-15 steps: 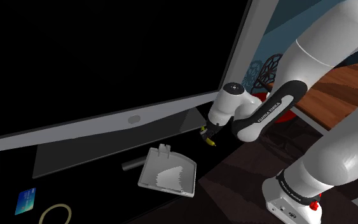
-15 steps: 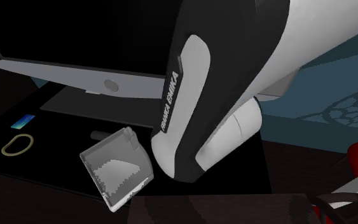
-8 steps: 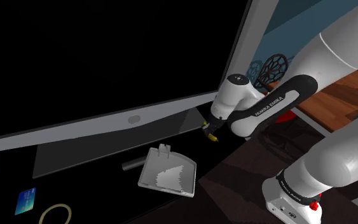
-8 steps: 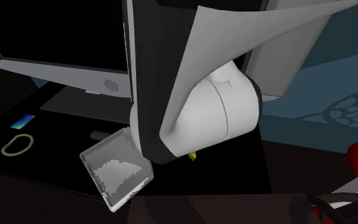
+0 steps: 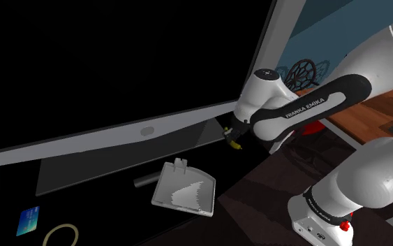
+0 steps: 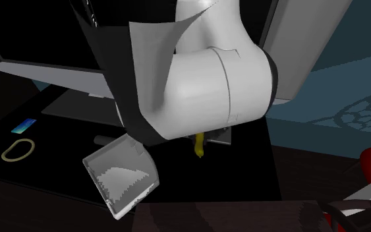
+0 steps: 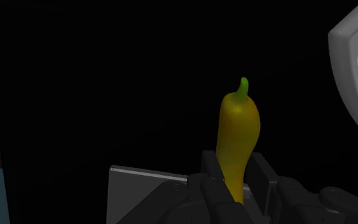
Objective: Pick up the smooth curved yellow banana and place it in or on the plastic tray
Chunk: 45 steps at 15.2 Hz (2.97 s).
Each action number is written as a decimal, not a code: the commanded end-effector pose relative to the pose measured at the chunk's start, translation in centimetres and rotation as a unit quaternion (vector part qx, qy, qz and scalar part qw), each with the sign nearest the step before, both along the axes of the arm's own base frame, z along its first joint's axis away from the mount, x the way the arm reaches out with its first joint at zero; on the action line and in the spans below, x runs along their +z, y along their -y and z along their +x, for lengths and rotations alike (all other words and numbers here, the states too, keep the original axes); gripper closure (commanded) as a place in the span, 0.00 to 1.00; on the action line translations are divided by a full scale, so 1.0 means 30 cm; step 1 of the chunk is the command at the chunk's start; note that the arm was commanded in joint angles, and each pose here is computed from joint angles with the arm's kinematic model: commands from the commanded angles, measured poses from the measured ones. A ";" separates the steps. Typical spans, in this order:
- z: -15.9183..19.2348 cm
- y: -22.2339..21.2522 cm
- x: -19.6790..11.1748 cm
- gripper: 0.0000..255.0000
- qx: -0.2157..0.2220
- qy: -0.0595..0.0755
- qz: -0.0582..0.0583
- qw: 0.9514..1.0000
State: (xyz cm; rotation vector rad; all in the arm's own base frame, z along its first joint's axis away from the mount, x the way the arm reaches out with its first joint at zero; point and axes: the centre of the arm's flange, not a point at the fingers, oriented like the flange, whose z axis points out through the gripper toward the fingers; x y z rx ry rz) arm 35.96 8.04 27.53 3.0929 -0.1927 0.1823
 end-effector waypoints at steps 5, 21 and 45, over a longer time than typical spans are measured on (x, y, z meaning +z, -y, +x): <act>-0.007 -0.042 0.074 1.00 0.000 0.000 0.000 1.000; -0.069 -0.743 0.082 1.00 0.000 0.000 0.000 1.000; -0.076 -0.814 -0.160 0.00 0.000 0.000 0.000 1.000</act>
